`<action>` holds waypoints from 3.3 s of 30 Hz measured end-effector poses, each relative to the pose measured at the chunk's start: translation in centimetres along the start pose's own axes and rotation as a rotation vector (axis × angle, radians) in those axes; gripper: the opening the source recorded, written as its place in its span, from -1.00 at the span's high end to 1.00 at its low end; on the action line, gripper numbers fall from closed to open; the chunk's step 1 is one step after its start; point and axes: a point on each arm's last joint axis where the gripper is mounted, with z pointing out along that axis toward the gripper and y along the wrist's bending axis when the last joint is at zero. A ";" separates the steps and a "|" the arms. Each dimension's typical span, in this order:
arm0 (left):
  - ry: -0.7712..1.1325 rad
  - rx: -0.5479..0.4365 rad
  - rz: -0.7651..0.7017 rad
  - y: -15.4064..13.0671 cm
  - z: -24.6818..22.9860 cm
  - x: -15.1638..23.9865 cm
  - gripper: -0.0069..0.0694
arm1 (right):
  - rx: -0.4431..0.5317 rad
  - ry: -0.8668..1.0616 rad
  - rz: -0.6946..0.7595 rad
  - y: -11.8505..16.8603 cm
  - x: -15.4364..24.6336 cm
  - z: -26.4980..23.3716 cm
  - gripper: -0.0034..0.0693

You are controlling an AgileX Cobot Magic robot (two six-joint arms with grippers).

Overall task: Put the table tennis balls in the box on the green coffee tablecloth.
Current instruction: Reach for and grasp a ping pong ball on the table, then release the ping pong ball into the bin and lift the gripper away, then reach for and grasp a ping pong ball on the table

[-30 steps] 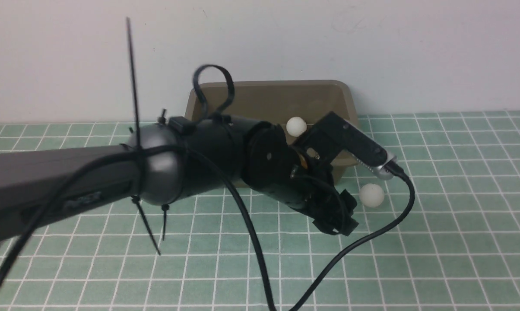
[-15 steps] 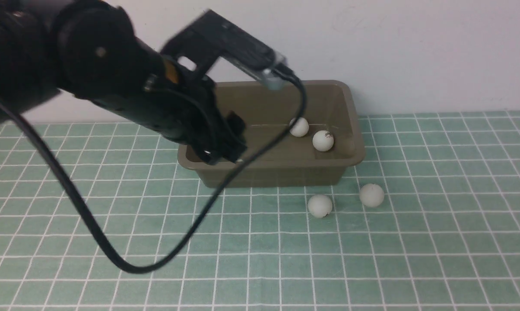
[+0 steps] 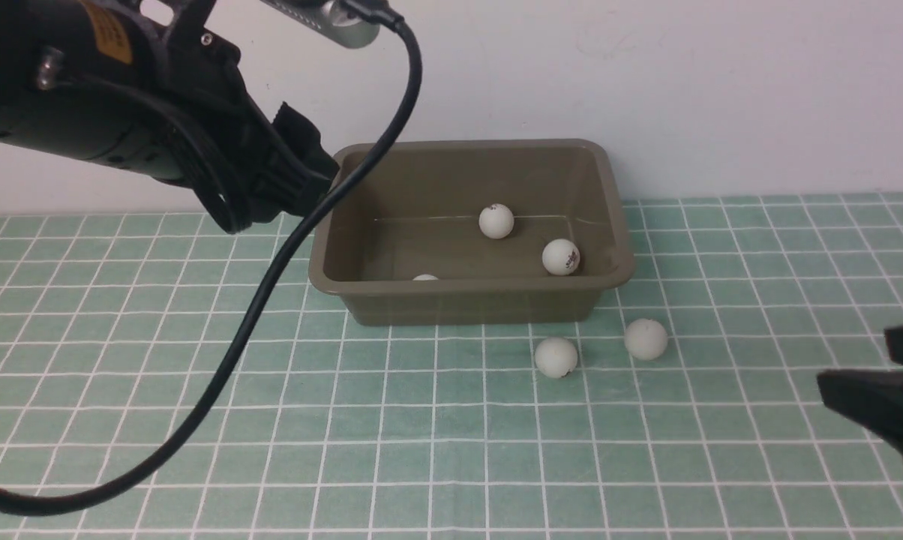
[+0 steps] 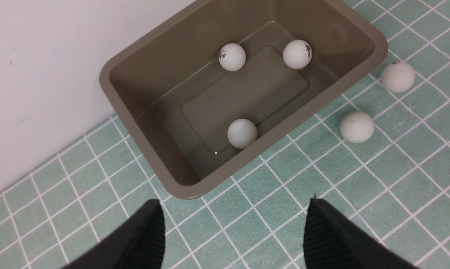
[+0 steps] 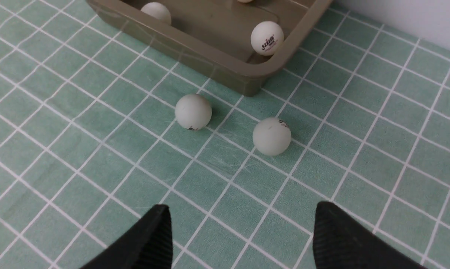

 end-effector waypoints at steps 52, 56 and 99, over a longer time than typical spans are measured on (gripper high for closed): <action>0.046 0.008 0.000 -0.1 0.0 0.4 -0.35 | -0.105 0.357 0.049 -3.5 -0.5 19.7 -0.15; 0.046 0.008 0.000 -0.1 0.0 0.4 -0.35 | -0.094 0.359 0.032 -3.5 -0.8 19.3 -0.08; 0.122 0.021 0.000 -0.2 -0.1 1.1 -0.35 | -0.233 -0.041 -0.042 -3.7 -11.0 10.0 -0.62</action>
